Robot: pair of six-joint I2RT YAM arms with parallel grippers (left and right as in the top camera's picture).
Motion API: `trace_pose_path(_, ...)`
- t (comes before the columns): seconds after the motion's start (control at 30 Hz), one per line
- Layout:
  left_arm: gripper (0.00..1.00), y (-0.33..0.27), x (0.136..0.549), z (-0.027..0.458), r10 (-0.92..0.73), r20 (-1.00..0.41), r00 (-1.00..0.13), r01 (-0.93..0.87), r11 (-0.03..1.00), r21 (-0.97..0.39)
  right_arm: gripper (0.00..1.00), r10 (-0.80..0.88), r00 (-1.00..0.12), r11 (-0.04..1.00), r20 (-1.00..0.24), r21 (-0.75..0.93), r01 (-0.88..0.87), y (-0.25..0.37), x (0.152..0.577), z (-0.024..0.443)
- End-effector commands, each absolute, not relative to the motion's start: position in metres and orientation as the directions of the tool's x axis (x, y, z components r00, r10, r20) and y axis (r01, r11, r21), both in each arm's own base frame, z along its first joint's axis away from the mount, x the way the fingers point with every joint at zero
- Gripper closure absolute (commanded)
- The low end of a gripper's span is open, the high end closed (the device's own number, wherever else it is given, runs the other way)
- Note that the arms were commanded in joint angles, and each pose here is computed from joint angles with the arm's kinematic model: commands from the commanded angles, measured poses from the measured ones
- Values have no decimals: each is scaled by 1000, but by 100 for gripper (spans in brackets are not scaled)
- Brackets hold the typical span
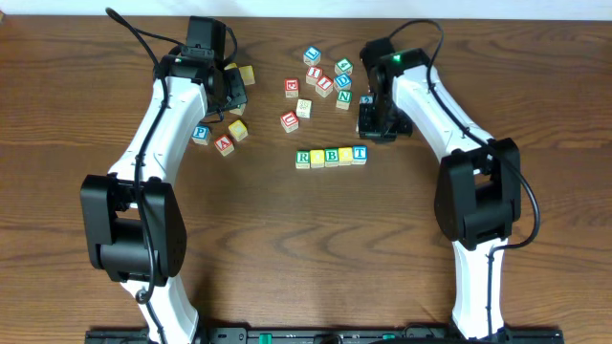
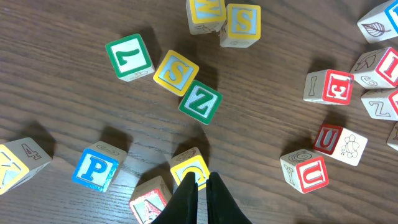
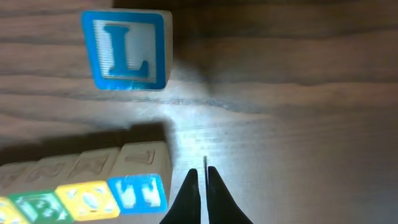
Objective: Spell out ROBOT
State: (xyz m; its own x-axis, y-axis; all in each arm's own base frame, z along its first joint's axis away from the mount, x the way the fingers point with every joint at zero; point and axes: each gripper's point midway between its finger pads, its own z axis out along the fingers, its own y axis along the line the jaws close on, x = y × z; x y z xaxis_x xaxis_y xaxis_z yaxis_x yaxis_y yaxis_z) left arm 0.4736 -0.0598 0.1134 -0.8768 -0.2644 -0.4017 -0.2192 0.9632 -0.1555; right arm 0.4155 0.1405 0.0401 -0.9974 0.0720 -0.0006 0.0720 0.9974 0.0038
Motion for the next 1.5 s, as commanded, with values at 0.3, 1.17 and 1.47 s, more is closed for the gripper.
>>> trace_pose_path(0.3,93,-58,476,118,-259,-417,-871,-217,965,-147,99,12,-999,999,34,34,14,158,398,15)
trace_pose_path(1.17,89,-40,481,180,-207,-541,-815,-167,978,-124,99,60,-975,996,-213,81,44,128,439,103)
trace_pose_path(1.47,2,-23,470,245,-235,-656,-717,-185,972,-145,72,159,-890,985,-428,133,112,66,423,225)
